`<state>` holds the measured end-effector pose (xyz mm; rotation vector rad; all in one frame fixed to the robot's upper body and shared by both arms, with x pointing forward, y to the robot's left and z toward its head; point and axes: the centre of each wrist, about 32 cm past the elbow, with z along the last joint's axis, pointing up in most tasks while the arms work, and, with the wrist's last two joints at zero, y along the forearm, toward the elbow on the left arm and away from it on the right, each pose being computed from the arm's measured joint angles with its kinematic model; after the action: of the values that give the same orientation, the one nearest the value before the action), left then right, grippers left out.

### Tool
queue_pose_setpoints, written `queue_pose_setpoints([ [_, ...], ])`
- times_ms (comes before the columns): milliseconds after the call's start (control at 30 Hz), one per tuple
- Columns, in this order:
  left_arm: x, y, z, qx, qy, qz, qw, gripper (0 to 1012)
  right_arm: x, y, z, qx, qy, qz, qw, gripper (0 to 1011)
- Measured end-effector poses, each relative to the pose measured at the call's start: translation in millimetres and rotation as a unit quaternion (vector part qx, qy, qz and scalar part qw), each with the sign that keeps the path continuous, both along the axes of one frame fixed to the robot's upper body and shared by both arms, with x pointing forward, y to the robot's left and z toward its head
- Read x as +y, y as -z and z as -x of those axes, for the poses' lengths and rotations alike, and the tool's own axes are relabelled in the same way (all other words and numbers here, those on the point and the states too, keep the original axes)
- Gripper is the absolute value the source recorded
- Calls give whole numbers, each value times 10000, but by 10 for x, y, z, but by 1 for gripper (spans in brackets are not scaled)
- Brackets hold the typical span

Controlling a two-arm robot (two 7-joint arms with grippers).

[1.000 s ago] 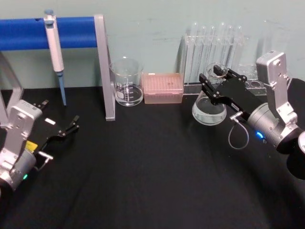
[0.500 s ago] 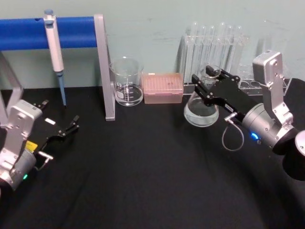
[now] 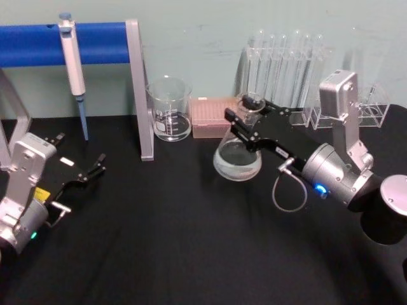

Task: Grasp the erlenmeyer flask with one hand, shake it three times, then place it back.

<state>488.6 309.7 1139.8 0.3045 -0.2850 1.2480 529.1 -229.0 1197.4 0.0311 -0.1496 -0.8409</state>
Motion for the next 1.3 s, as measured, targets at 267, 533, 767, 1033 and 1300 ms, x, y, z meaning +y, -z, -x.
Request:
queue_pose_setpoints([
  [267,0,0,0,0,0,0,10000,1001,124,-2,22,52,-380,-45,9993,451],
  [533,0,0,0,0,0,0,10000,1001,198,2,24,86,-588,-58,9982,451],
  [767,0,0,0,0,0,0,10000,1001,211,29,3,99,-652,-75,9978,451],
  [1033,0,0,0,0,0,0,10000,1001,232,118,-49,147,-758,-42,9970,451],
  [1300,0,0,0,0,0,0,10000,1001,265,194,-107,225,-802,59,9965,451],
])
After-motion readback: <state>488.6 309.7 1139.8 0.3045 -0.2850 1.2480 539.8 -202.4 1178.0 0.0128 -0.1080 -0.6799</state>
